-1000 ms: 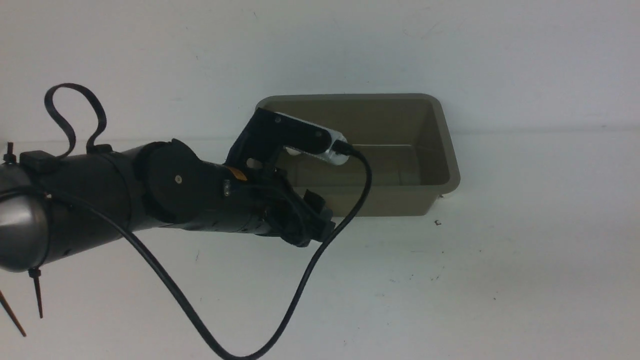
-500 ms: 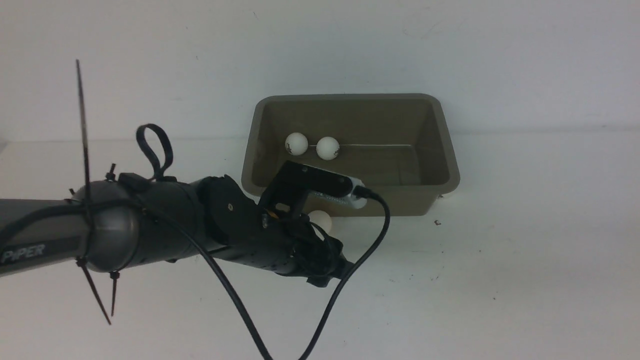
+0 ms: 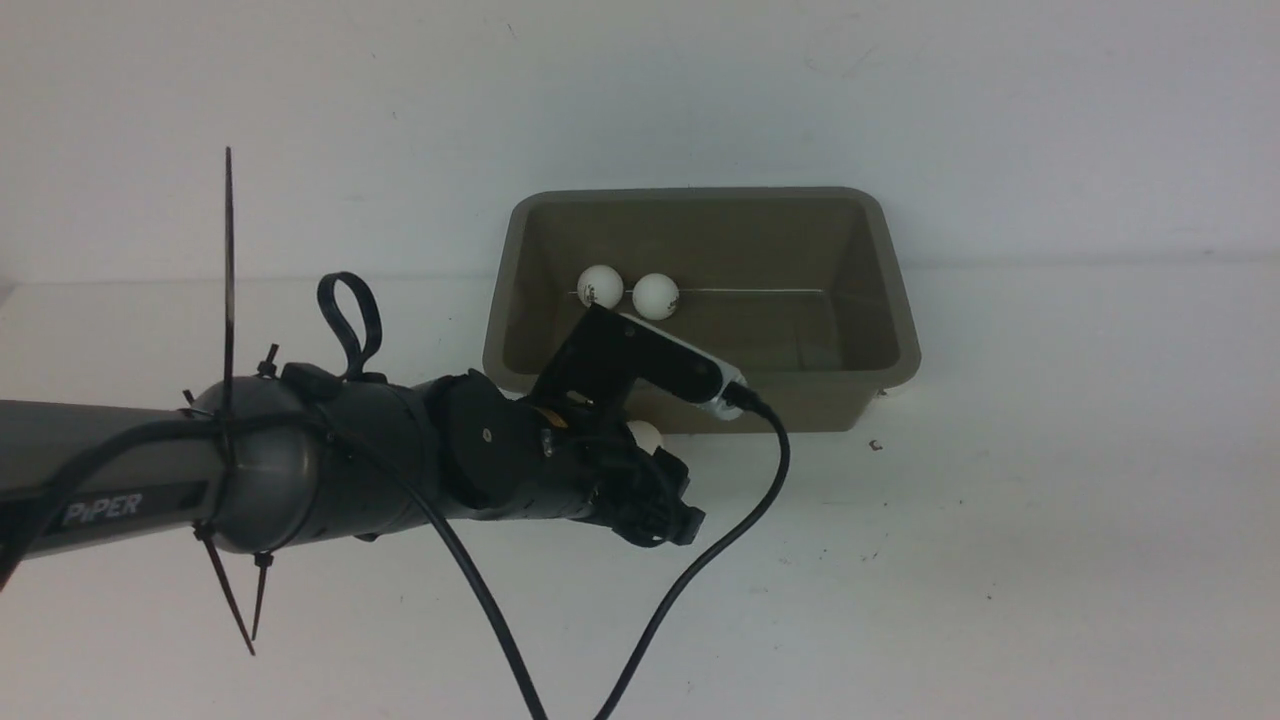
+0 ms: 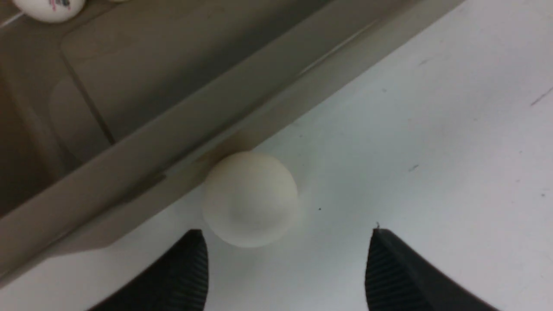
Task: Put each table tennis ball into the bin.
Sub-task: Use the left arm to clamp the table tennis ball closest to it
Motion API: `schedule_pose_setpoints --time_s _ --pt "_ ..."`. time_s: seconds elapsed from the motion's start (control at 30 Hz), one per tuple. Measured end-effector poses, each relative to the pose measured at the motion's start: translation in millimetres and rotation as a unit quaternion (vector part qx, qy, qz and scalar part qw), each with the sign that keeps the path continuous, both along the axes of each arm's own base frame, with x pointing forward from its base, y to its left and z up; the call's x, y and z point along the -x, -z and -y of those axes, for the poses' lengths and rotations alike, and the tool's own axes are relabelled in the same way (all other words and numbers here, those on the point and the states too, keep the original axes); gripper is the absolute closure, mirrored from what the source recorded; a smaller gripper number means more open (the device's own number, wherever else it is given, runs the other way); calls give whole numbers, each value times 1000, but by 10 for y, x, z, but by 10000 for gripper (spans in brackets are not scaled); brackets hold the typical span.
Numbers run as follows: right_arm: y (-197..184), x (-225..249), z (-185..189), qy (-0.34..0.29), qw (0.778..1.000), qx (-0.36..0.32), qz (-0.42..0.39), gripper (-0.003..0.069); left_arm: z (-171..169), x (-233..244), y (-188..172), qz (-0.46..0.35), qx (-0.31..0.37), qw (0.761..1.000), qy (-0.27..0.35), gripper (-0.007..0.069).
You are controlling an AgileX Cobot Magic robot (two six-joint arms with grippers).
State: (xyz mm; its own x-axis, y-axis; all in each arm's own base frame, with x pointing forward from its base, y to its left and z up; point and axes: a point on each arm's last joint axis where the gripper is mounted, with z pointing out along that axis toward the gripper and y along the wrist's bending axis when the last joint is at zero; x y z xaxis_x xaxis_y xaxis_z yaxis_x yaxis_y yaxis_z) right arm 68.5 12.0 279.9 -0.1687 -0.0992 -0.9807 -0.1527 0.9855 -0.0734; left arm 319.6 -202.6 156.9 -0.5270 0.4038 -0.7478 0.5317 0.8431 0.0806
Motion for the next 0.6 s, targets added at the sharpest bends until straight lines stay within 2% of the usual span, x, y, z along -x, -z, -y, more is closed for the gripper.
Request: schedule_pose_setpoints --time_s 0.6 --pt "0 0 -1 0 1000 -2 0 396 -21 -64 13 26 12 999 -34 186"
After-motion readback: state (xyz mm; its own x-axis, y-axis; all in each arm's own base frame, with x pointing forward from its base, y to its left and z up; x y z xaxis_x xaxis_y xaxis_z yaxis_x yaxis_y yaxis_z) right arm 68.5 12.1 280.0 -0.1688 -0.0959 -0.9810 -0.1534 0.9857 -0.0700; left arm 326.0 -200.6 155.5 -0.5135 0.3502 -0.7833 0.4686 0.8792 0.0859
